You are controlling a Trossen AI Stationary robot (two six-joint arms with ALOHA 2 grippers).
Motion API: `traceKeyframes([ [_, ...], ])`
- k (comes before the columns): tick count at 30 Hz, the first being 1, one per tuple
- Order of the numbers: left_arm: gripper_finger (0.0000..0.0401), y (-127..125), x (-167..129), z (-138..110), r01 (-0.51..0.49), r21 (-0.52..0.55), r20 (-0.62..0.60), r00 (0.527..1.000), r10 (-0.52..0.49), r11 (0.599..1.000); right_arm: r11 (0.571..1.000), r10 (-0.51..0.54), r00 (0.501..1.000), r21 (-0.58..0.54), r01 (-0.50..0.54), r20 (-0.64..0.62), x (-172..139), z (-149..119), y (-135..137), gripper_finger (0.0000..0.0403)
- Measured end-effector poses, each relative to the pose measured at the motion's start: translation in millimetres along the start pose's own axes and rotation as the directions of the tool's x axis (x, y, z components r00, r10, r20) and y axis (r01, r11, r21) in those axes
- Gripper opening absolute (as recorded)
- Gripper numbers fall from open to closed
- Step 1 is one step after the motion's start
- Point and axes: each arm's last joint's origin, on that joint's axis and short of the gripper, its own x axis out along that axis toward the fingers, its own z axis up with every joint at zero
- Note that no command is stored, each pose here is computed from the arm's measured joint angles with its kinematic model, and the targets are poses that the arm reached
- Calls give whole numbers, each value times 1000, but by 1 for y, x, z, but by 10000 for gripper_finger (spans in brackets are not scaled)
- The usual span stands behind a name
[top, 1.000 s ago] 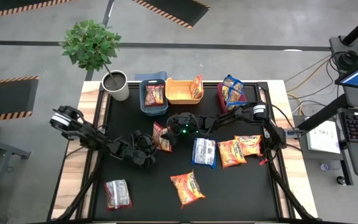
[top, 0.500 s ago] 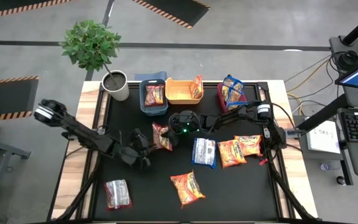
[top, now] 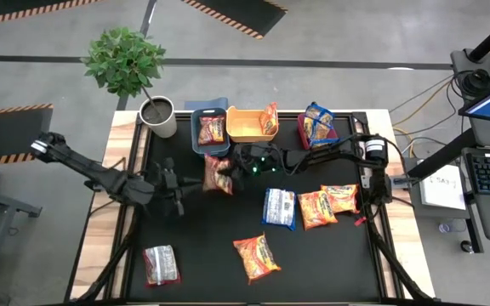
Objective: Sort Maruchan noodles
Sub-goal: Put the red noodle pack into the blue bin
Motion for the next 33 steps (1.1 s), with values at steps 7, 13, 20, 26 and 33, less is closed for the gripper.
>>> traceKeyframes([
  [7,39,16,-15,15,-172,-1,120,978,171,985,984,-118,973,-105,141,201,3,51,-9,69],
  [13,39,32,-29,22,-413,-105,163,890,425,905,850,-440,826,-133,510,352,19,68,-21,69],
  [20,39,45,-43,28,-425,-286,190,853,486,859,772,-559,727,-68,632,399,48,64,-35,69],
  [26,39,47,-47,28,-381,-289,201,873,445,878,724,-617,677,-49,688,401,73,63,-45,69],
  [33,39,47,-47,28,-364,-287,206,880,428,886,602,-719,603,-125,789,346,101,63,-57,69],
])
